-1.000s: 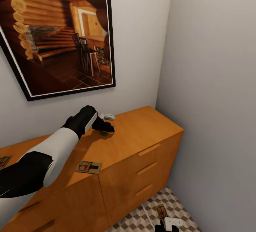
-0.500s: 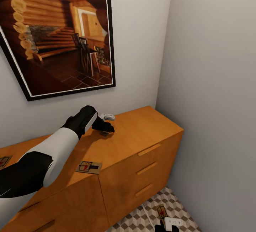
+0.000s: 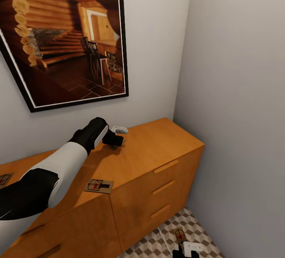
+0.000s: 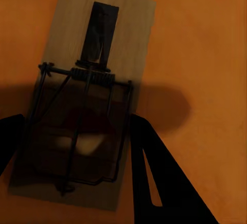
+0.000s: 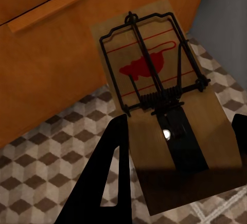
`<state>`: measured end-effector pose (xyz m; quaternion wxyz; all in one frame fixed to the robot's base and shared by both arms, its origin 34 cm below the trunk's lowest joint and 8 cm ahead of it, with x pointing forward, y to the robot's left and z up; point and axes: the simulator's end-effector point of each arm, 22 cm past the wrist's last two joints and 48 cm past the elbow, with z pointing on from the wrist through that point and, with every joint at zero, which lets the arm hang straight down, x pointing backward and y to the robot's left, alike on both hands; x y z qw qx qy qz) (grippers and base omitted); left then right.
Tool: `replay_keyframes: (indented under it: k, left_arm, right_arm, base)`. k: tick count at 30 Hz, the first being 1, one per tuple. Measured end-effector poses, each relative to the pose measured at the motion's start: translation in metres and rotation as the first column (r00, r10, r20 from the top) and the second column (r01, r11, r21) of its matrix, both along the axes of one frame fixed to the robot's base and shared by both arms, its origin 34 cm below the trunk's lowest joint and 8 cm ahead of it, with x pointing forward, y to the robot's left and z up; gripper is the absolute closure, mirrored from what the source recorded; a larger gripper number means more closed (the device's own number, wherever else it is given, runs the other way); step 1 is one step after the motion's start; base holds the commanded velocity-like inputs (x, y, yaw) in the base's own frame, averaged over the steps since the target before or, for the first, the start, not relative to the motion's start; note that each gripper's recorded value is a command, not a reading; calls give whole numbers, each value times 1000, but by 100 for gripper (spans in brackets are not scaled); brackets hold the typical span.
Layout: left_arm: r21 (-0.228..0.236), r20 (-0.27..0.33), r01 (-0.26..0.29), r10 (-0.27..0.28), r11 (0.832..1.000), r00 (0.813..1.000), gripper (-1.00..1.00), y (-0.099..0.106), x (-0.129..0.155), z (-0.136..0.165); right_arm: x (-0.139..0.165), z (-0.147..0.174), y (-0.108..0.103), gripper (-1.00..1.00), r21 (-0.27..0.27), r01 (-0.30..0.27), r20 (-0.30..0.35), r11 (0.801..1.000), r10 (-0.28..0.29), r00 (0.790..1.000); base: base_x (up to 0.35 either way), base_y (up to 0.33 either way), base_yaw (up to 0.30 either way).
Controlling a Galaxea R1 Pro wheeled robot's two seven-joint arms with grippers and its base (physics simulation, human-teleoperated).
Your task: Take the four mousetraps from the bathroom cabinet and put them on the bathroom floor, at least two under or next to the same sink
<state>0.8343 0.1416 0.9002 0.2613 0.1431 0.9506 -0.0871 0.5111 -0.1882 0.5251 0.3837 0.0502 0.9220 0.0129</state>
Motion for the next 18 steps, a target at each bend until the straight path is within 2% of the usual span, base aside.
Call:
replay_keyframes:
  k: [13, 18]
  left_arm:
    - [3, 0, 0, 0, 1000, 1000, 100, 0, 0, 0]
    - [17, 5, 4, -4, 1000, 1000, 100, -1, 1, 0]
  right_arm:
    - [0, 0, 0, 100, 0, 0, 0, 1000, 0, 1000]
    - [0, 0, 0, 100, 0, -1, 0, 1000, 1, 1000]
  base:
    - [0, 0, 0]
    - [0, 0, 0]
